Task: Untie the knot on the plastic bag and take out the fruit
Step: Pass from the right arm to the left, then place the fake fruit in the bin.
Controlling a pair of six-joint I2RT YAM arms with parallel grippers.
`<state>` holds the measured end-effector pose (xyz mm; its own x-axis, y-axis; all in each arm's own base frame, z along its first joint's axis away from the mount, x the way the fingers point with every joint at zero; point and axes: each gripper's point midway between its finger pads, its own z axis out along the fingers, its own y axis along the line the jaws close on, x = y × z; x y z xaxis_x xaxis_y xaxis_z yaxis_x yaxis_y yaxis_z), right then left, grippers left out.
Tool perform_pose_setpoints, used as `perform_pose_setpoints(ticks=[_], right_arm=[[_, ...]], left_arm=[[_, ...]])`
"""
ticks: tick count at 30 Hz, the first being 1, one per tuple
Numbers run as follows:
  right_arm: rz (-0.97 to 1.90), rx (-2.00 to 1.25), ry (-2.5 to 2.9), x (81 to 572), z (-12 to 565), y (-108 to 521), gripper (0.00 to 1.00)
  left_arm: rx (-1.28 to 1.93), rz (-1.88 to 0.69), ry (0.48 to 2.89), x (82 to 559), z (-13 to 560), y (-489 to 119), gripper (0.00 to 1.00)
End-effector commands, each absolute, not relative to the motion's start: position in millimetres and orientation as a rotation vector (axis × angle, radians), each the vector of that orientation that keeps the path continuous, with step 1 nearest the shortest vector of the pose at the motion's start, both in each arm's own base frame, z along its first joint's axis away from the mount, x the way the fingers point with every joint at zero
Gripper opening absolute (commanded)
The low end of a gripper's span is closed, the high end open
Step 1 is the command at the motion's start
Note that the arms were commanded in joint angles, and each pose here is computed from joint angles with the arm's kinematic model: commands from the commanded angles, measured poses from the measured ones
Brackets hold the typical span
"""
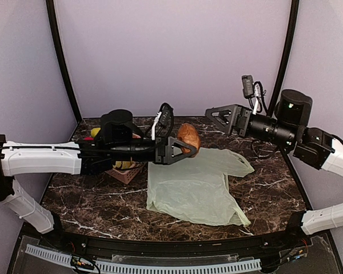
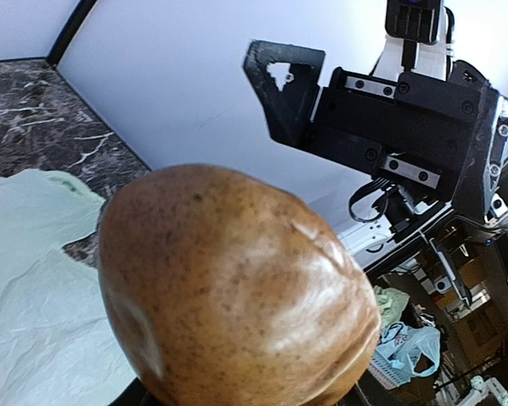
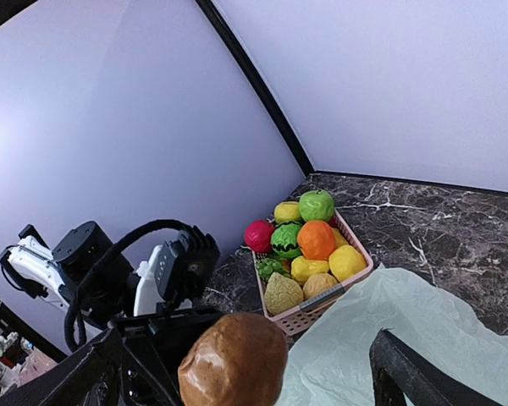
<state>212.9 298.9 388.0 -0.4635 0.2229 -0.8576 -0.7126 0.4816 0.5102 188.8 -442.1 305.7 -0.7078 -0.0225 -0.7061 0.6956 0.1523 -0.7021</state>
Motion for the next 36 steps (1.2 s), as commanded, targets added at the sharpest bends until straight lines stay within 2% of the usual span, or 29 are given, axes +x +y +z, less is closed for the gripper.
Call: perform_pose_setpoints(ticks=[1,8,16,24,33,36], right_arm=[[1.081,-0.353,1.772,220,372,286,0.99],[1.050,-0.327,1.804,221,362,279,0.99],[1.036,-0.310,1.814,220,359,274,0.99],[1.028,-0.288,1.834,219,353,268,0.99],[1.032,-0.284,1.844,219,350,269,0.99],[1.035,-0.282,1.847,218,350,269,0.99]], left_arm=[[0.574,-1.351,2.014,219,284,-382,0.31],[0.365,-0.921,2.298,289,227,-254,0.31],[0.261,-0.589,2.424,331,184,-165,0.31],[0.213,-0.485,2.509,347,160,-136,0.31],[0.186,-0.474,2.517,354,146,-133,0.36],[0.175,-0.490,2.504,358,146,-136,0.40]])
